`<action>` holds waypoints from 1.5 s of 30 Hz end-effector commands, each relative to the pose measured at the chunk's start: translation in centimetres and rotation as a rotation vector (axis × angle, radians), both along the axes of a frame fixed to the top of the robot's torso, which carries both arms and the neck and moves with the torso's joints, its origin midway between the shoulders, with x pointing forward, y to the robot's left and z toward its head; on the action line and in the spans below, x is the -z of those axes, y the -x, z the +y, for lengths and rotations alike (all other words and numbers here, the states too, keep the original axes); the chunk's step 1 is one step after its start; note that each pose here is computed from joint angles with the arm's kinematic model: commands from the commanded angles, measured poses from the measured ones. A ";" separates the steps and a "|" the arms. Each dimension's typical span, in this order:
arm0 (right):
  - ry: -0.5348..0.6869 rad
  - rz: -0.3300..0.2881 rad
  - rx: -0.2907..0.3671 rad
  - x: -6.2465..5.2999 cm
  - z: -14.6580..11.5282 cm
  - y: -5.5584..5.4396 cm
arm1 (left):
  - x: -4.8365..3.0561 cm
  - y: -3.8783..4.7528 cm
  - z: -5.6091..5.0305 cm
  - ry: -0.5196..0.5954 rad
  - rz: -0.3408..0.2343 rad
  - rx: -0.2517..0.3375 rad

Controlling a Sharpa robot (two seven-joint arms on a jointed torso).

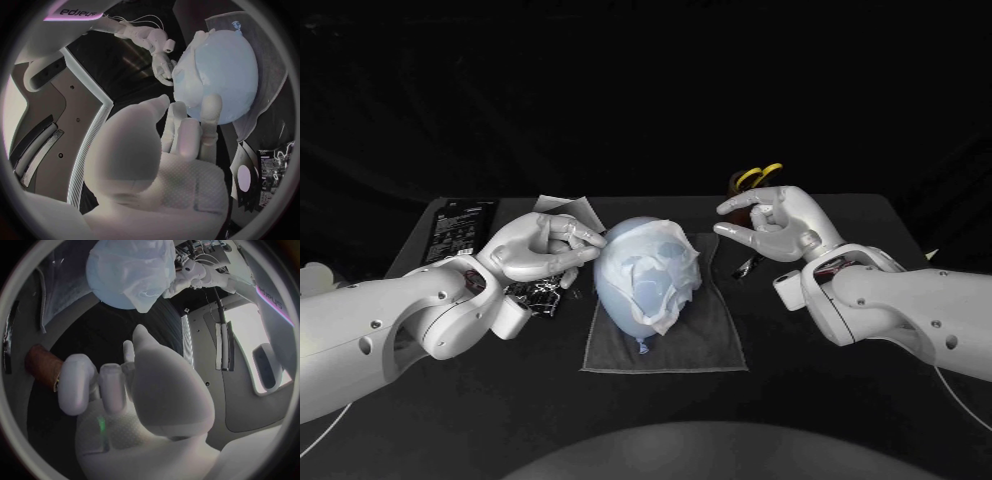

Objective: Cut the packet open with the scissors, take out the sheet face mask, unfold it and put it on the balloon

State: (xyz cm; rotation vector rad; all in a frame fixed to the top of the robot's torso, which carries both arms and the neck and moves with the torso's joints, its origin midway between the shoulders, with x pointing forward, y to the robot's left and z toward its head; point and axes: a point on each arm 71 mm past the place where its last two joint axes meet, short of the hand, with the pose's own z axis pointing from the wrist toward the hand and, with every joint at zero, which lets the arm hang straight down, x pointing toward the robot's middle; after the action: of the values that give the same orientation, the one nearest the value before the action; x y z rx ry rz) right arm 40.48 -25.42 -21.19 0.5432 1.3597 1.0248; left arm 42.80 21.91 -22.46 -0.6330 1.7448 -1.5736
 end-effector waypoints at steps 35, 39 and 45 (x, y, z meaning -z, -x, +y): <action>-0.231 0.232 0.005 1.2 0.3 -5.2 | -1.77 -4.38 1.4 0.163 0.001 -0.286; -0.256 0.248 0.030 1.6 0.2 -6.9 | -1.79 -6.04 1.4 0.185 0.001 -0.349; -0.288 0.249 0.053 1.9 0.5 -9.1 | -1.40 -8.32 1.2 0.217 0.013 -0.441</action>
State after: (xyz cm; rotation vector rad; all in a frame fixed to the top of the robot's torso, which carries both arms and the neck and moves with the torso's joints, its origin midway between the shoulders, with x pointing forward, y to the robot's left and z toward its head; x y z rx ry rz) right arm 49.35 -24.92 -22.84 0.8789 1.3979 1.1012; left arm 50.66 22.62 -21.19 -0.9745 1.4161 -1.4675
